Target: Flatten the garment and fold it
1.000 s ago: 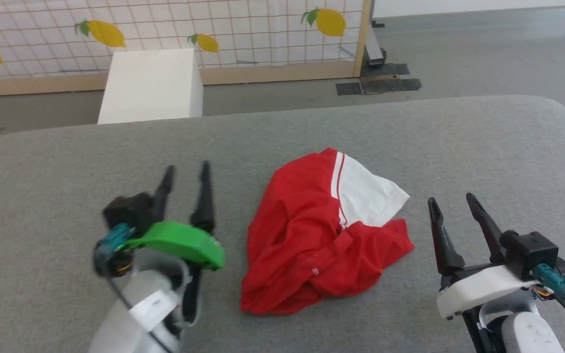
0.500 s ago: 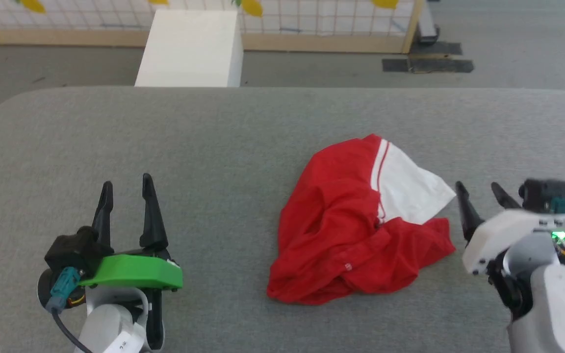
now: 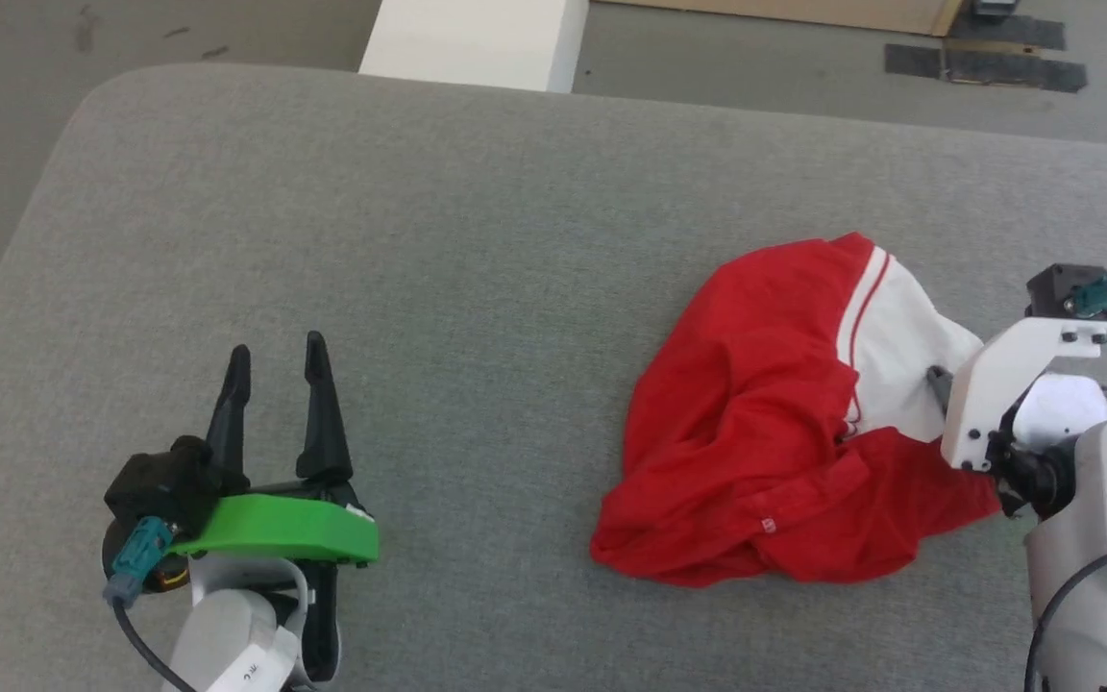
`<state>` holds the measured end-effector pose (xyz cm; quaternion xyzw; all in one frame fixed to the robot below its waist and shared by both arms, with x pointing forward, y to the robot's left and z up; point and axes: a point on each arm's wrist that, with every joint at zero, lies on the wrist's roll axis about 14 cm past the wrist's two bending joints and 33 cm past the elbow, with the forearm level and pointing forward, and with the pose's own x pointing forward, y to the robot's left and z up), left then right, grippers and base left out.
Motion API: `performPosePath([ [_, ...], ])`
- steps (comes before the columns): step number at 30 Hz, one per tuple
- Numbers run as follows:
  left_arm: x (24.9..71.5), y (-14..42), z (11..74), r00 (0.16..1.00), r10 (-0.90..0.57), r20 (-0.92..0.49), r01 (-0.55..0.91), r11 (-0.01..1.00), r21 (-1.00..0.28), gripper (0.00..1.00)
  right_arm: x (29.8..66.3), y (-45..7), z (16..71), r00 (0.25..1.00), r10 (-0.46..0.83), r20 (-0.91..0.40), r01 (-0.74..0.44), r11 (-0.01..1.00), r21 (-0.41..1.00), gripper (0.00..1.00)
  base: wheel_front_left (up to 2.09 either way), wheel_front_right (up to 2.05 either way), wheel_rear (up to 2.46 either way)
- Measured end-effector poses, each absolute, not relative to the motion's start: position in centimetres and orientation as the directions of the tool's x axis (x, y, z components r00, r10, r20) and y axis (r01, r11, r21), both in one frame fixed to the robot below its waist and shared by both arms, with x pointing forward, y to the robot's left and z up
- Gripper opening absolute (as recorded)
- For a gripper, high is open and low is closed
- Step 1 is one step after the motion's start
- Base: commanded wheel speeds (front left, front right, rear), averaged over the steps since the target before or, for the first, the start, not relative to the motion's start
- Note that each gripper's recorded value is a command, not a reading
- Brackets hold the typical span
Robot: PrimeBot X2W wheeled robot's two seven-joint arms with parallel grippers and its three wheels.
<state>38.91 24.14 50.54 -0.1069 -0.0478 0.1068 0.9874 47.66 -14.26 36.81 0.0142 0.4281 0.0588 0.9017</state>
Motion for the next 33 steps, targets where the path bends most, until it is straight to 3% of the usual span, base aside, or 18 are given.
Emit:
performPosePath([
  [3,38.5,24.6,50.1,0.970,0.237,0.057,-0.219,0.950,-0.222,1.00,48.4,-13.2,37.3,0.641,0.146,-0.754,-0.121,0.989,0.088,0.00,0.00,0.00,0.00],
  [7,38.1,24.9,50.3,0.967,0.249,0.060,-0.230,0.947,-0.224,1.00,50.0,-9.5,41.2,0.751,0.254,-0.609,-0.210,0.967,0.144,0.00,0.00,0.00,0.00],
  [8,38.0,25.0,50.5,0.966,0.252,0.064,-0.232,0.947,-0.224,1.00,50.4,-8.2,43.0,0.781,0.293,-0.551,-0.250,0.956,0.153,0.00,0.00,0.00,0.00],
  [9,37.5,25.2,50.8,0.963,0.259,0.073,-0.237,0.945,-0.224,1.00,50.0,-3.6,48.5,0.817,0.431,-0.383,-0.405,0.902,0.151,0.00,0.00,0.00,0.00],
  [10,37.4,25.2,51.0,0.963,0.259,0.079,-0.236,0.945,-0.224,1.00,49.2,-1.7,50.3,0.809,0.488,-0.329,-0.467,0.872,0.146,0.00,0.00,0.00,0.00],
  [11,37.3,25.2,51.2,0.962,0.258,0.085,-0.234,0.946,-0.227,1.00,48.3,0.0,51.5,0.791,0.536,-0.296,-0.520,0.843,0.138,0.00,0.00,0.00,0.00],
  [12,37.2,24.9,51.9,0.963,0.247,0.106,-0.218,0.948,-0.232,1.00,44.3,4.8,54.0,0.704,0.671,-0.233,-0.668,0.737,0.101,0.00,0.00,0.00,0.00],
  [14,37.2,24.6,52.4,0.964,0.239,0.119,-0.206,0.950,-0.236,1.00,41.2,7.4,53.7,0.625,0.738,-0.255,-0.745,0.661,0.086,0.00,0.00,0.00,0.00],
  [22,36.4,24.9,52.3,0.962,0.248,0.114,-0.216,0.947,-0.237,1.00,31.3,11.1,45.1,0.331,0.787,-0.521,-0.856,0.482,0.184,0.00,0.00,0.00,0.00],
  [23,36.3,24.9,52.2,0.962,0.251,0.112,-0.219,0.946,-0.237,1.00,30.5,11.1,44.4,0.308,0.785,-0.538,-0.857,0.474,0.201,0.36,0.00,0.00,0.00],
  [24,36.1,25.0,52.1,0.961,0.253,0.108,-0.223,0.946,-0.237,1.00,29.8,11.2,43.9,0.287,0.787,-0.547,-0.855,0.467,0.225,0.97,0.00,0.00,0.00],
  [26,35.8,25.2,51.8,0.960,0.261,0.099,-0.232,0.943,-0.237,1.00,29.4,11.2,44.0,0.281,0.799,-0.531,-0.840,0.473,0.267,1.00,0.00,0.00,0.00],
  [28,35.5,25.4,51.6,0.959,0.266,0.094,-0.238,0.942,-0.238,1.00,30.5,11.0,45.4,0.333,0.823,-0.461,-0.819,0.494,0.291,1.00,0.00,0.00,0.00],
  [33,35.1,24.8,51.1,0.965,0.249,0.080,-0.223,0.944,-0.244,1.00,36.2,7.8,52.7,0.593,0.793,-0.141,-0.734,0.604,0.310,1.00,0.00,0.00,0.00],
])
